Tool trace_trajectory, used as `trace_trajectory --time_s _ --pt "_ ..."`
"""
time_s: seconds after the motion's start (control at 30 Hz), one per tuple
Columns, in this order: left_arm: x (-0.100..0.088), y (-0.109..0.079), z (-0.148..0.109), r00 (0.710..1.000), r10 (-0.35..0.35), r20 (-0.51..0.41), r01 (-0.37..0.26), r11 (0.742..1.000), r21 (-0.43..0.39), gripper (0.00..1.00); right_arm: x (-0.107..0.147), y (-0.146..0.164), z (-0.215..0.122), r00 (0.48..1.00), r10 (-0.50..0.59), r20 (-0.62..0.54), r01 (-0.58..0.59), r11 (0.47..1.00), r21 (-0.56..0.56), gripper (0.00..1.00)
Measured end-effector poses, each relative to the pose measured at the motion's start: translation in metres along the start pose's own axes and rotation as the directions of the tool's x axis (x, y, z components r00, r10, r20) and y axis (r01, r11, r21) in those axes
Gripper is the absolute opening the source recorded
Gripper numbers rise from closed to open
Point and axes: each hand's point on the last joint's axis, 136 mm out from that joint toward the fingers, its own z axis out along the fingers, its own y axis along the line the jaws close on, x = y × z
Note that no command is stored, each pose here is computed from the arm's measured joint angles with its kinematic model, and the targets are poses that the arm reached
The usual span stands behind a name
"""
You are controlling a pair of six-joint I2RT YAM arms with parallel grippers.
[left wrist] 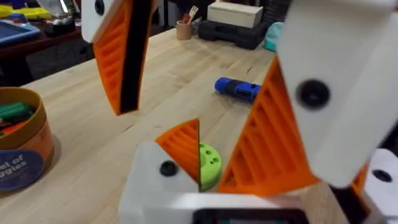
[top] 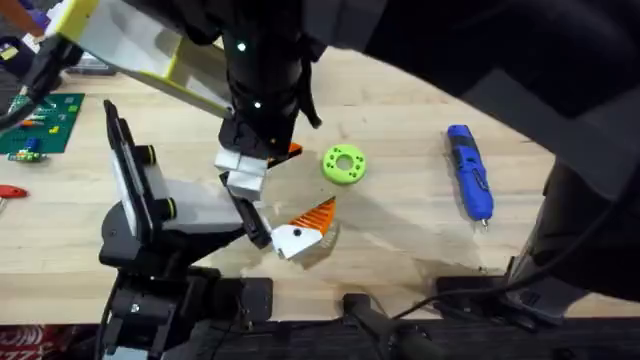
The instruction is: Pick up the gripper from the table and insert it into the empty holder that is missing its gripper. Then pick up a screw, insert it into the mounting hole, and use the screwdriver to tighten it. Finally, clean up the table by picking up the vegetable and placing it into the bucket.
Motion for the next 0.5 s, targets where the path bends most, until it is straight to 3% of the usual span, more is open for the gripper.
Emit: trace_trajectory --time_s 0.5 --pt "0.0 0.0 0.0 1.0 0.001 0.0 -0.001 1.0 0.002 0.986 0.016 0.016 -0.028 1.0 -0.013 0.001 0.013 0.999 -0.033 0.997"
